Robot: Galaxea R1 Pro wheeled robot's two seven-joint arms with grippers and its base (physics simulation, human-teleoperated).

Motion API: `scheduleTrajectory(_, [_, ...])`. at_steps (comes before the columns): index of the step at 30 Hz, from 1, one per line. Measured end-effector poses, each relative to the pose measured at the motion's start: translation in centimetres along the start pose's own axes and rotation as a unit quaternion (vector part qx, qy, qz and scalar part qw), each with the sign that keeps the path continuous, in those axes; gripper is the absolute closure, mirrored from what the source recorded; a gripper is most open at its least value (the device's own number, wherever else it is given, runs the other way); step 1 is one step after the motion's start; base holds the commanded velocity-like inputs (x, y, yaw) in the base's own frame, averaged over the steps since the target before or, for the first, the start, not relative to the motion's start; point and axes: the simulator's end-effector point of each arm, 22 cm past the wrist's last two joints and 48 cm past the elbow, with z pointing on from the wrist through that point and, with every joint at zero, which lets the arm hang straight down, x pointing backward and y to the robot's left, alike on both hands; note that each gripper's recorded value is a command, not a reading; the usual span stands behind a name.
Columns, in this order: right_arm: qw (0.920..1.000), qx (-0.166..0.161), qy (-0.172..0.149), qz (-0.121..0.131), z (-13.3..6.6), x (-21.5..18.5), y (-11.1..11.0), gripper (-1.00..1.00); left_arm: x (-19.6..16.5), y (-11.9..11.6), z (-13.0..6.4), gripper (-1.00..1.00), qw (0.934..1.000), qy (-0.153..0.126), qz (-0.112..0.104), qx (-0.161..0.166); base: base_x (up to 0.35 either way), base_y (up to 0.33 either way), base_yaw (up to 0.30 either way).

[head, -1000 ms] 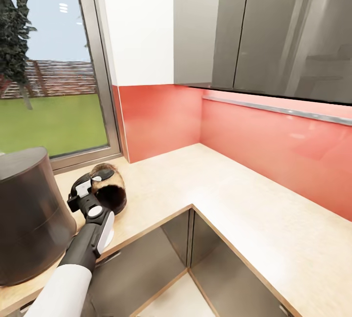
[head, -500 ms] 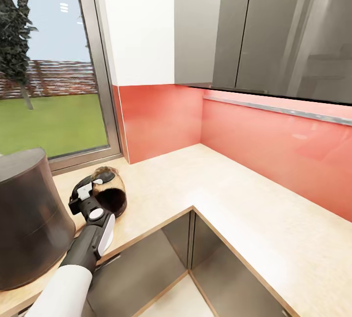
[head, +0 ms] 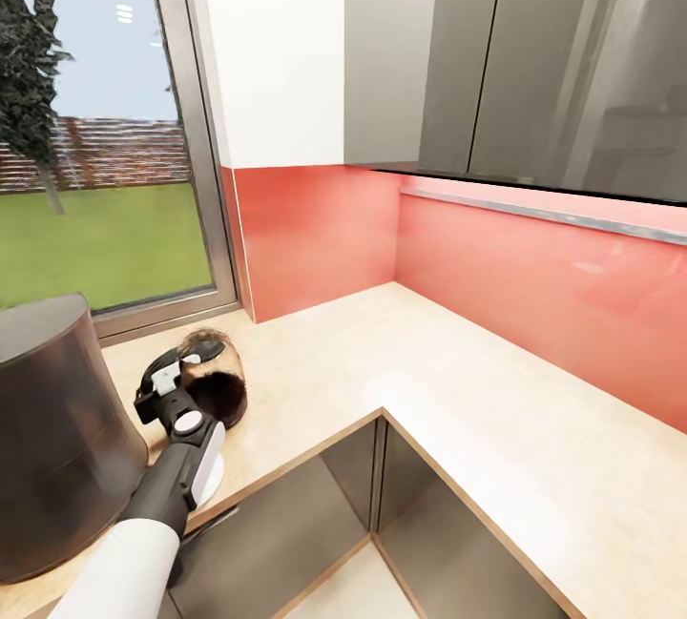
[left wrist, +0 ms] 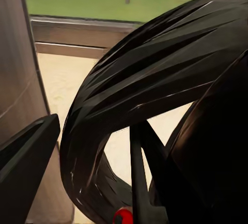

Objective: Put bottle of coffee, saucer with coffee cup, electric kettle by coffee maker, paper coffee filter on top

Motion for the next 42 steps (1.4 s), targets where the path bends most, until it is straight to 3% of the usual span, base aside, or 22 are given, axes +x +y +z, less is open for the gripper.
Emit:
scheduleTrajectory(4, [1.0000, 0.000, -0.001, 0.000, 0.0, 0.0, 0.0, -1.00, -0.2, -0.1, -0.1, 1.00, 0.9999, -0.006, 0.011, 0.001, 0.000, 0.000, 0.000])
scheduleTrajectory(11, [1.0000, 0.000, 0.000, 0.000, 0.0, 0.0, 0.0, -1.00, -0.3, 0.2, 0.1, 1.00, 0.9999, -0.008, 0.013, 0.000, 0.000, 0.000, 0.000])
scheduleTrajectory(12, [1.0000, 0.000, 0.000, 0.000, 0.0, 0.0, 0.0, -1.00, -0.3, 0.2, 0.1, -1.00, 0.9999, -0.009, 0.013, -0.001, 0.000, 0.000, 0.000])
scheduleTrajectory(13, [1.0000, 0.000, 0.000, 0.000, 0.0, 0.0, 0.0, -1.00, 0.5, 0.4, 0.3, -1.00, 0.9999, 0.002, 0.012, -0.002, 0.000, 0.000, 0.000])
scheduleTrajectory(42, [1.0000, 0.000, 0.000, 0.000, 0.0, 0.0, 0.0, -1.00, 2.1, 0.3, -0.1, -1.00, 0.9997, 0.016, 0.019, -0.001, 0.000, 0.000, 0.000])
